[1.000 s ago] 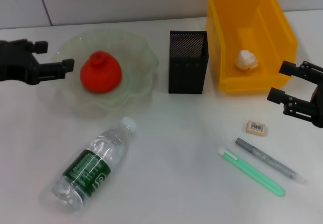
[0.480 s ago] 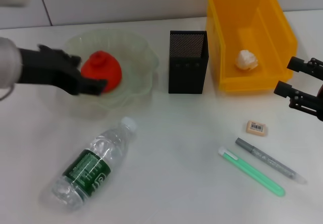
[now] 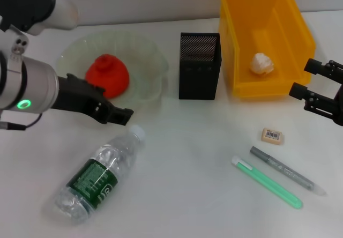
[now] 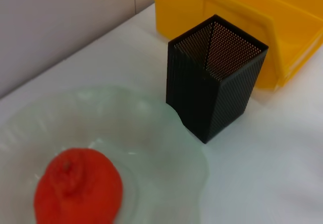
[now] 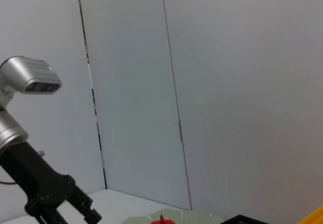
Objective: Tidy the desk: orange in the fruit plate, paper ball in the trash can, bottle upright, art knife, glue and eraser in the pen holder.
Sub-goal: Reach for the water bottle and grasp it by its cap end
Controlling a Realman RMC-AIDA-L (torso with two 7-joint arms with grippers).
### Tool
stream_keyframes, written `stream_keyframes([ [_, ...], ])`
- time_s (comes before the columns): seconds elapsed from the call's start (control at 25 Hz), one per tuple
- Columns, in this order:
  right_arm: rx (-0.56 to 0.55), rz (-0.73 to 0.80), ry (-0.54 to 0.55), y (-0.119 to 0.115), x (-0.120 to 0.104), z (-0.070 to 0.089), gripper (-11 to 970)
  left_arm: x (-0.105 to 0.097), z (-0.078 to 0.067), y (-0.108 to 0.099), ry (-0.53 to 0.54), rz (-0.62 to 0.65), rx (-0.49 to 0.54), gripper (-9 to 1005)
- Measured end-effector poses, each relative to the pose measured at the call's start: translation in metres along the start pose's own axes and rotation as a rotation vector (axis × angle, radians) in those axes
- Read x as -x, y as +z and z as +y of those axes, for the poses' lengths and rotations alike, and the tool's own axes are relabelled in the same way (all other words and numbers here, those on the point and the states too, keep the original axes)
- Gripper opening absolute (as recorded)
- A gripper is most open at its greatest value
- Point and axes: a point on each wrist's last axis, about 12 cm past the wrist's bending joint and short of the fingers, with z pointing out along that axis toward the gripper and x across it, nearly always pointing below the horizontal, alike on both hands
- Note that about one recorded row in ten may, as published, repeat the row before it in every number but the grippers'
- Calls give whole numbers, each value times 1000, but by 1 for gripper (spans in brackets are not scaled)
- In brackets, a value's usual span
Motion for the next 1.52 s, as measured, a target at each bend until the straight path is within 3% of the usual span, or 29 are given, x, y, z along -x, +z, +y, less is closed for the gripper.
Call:
stream_keyframes([
  [0.28,1,-6,-1,5,-5,2,734,-4,-10,14,-75,35,-32,782],
  [0.52,-11,-2,9,7,-9,0,734,-1,-19,25,-59,25,-41,780],
  [1.52,-23,-6,11,11,-10,-1,732,-12,-12,57,-116,68,-54,732],
])
